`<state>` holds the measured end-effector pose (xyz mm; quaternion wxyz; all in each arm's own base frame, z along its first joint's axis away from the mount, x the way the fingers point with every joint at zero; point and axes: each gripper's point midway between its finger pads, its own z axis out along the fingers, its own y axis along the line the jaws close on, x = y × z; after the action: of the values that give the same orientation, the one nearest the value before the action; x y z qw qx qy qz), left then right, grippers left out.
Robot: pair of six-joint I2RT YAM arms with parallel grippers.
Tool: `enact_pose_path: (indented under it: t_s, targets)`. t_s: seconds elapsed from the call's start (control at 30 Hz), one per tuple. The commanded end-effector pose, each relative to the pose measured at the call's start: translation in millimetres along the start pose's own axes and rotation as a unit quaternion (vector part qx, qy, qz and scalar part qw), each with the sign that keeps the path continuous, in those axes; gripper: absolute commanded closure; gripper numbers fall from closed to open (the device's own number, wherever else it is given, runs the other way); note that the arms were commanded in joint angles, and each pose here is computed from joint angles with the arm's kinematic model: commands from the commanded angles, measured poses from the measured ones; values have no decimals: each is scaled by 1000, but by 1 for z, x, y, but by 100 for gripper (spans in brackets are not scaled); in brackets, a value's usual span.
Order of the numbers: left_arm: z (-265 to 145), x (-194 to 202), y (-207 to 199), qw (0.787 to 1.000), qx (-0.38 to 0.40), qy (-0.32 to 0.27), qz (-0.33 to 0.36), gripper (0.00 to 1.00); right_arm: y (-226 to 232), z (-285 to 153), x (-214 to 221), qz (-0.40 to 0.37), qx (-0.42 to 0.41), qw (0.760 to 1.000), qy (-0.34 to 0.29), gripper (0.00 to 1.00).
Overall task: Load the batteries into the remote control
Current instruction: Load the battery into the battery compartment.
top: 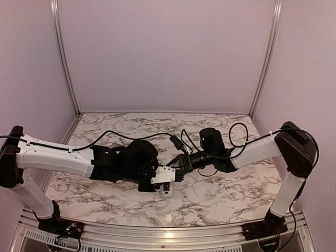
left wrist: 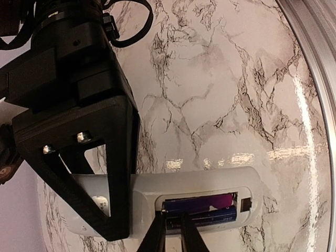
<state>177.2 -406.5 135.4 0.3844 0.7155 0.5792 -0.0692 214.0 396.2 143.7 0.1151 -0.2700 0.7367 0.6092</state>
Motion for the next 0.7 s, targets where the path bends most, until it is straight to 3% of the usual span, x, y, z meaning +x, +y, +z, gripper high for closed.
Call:
enact_pose_path:
  t_s: [0.0,0.67]
  targets:
    - [12,18,-21,998,31,49,20,89,41,-1,-28,-59,-37,997,-23,100]
    - [31,31,-43,993,56,93,37,91,56,-3,-40,-73,-49,996,-31,100]
